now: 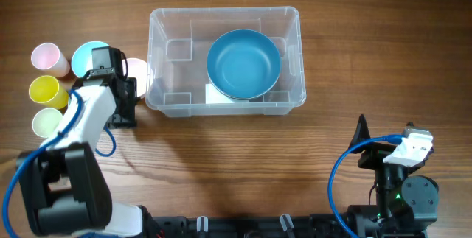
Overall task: Pack container
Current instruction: 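Reach the left gripper to the pink bowl and grasp its rim, then lift the pink bowl and lower it into the container's left side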
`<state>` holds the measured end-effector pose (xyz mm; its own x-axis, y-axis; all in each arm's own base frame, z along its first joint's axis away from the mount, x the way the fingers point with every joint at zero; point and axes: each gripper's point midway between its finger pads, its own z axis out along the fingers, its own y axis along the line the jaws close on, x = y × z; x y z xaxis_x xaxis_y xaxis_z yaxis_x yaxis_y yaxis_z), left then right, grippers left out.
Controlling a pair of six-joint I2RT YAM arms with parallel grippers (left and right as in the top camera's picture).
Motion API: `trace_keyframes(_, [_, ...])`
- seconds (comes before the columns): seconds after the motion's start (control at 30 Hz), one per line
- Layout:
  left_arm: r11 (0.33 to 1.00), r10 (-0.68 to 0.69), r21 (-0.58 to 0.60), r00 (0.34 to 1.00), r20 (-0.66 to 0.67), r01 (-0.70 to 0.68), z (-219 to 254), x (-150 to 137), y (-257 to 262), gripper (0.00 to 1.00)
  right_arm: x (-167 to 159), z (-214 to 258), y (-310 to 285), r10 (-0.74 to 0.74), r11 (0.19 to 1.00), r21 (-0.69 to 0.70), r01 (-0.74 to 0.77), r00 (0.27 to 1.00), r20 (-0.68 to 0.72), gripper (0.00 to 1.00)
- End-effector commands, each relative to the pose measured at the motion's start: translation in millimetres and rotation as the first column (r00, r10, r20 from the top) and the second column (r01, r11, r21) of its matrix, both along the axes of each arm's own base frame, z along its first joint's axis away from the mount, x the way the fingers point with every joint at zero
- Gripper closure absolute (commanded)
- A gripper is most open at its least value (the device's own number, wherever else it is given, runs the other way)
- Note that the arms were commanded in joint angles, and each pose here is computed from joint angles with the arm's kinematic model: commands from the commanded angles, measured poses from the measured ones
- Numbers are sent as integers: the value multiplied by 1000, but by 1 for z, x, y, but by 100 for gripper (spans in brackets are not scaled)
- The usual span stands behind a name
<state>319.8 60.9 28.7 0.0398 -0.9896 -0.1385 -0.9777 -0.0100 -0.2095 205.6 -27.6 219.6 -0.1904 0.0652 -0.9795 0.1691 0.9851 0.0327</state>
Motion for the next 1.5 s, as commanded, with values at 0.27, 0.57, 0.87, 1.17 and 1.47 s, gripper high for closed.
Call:
trace_keyframes(0.27, [1000, 7, -5, 1000, -1, -7, -11, 4, 1, 81, -1, 5, -1, -6, 1000, -12, 6, 1000, 11, 0])
trace_keyframes(0.57, [999, -49, 21, 996, 71, 48, 15, 17, 3, 96, -1, 5, -1, -6, 1000, -12, 6, 1000, 11, 0])
trace_keyframes(0.87, [989, -128, 110, 934, 333, 96, 113, 36, 6, 96, -1, 5, -1, -5, 1000, -12, 6, 1000, 11, 0])
trace_keyframes(1.17, [884, -468, 326, 664, 583, 337, 227, 36, -33, 96, -1, 5, -1, -5, 1000, -12, 6, 1000, 11, 0])
trace_keyframes(1.47, [659, -740, 579, 277, 612, 479, 310, 36, -109, 96, -1, 5, -1, -6, 1000, -12, 6, 1000, 11, 1])
